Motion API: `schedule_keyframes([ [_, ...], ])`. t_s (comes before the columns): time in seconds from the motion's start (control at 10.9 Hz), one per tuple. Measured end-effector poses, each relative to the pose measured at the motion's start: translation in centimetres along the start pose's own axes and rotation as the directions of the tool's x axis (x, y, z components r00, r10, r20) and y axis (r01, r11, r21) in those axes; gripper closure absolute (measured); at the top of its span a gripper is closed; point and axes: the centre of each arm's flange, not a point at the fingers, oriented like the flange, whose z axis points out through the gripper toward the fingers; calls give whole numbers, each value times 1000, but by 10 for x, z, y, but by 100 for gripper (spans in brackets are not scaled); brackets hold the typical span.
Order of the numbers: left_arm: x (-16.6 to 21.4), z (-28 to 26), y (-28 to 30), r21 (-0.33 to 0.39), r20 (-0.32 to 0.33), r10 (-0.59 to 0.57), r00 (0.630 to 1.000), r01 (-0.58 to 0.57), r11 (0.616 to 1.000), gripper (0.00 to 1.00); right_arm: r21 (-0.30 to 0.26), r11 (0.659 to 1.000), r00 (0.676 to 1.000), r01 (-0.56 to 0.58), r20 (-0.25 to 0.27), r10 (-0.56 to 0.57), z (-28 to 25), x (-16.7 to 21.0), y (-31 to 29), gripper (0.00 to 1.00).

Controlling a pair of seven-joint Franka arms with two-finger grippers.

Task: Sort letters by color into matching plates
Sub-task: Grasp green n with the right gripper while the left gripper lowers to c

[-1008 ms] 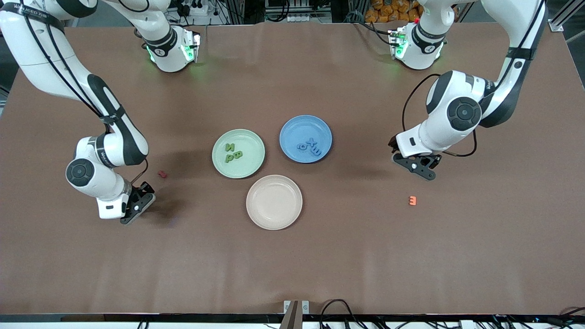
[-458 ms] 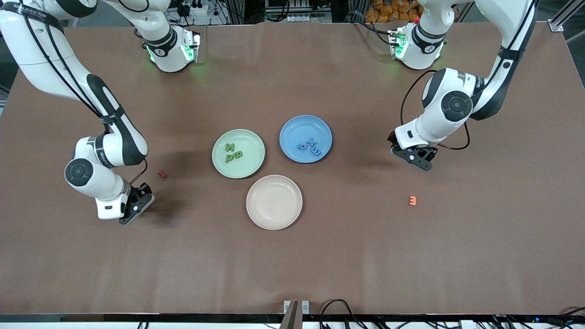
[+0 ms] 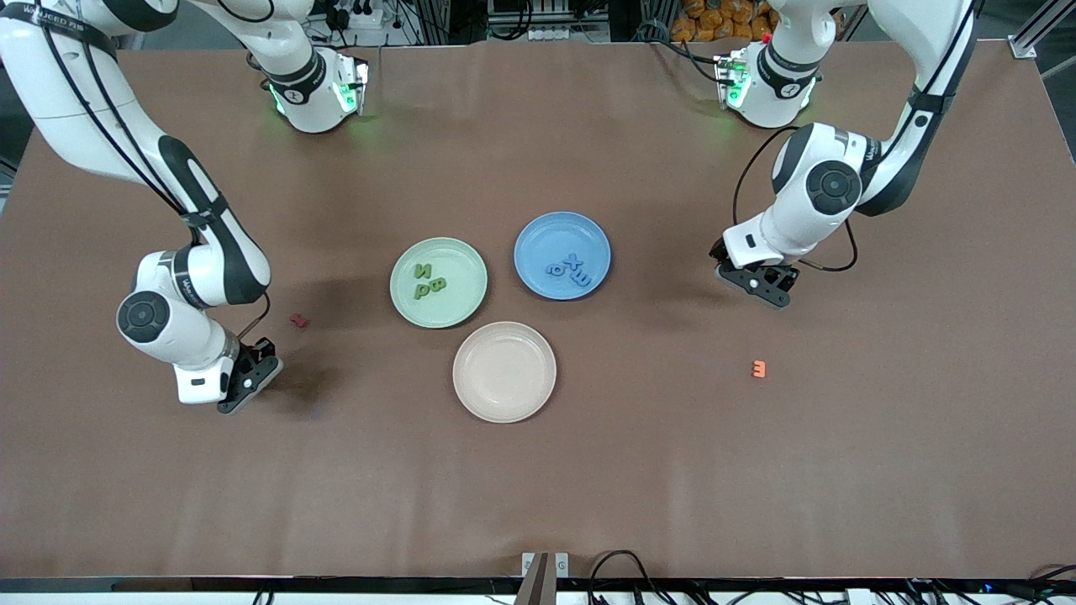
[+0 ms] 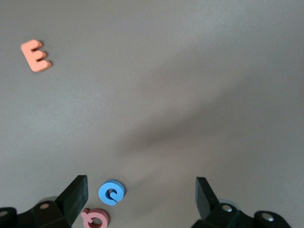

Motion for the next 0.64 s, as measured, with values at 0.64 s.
schedule_keyframes([
  [0.64,-37,28,-23,-15,34,-29,999,30,999,0,22,995,995,-100,-24,100,-5,-21,20,74],
])
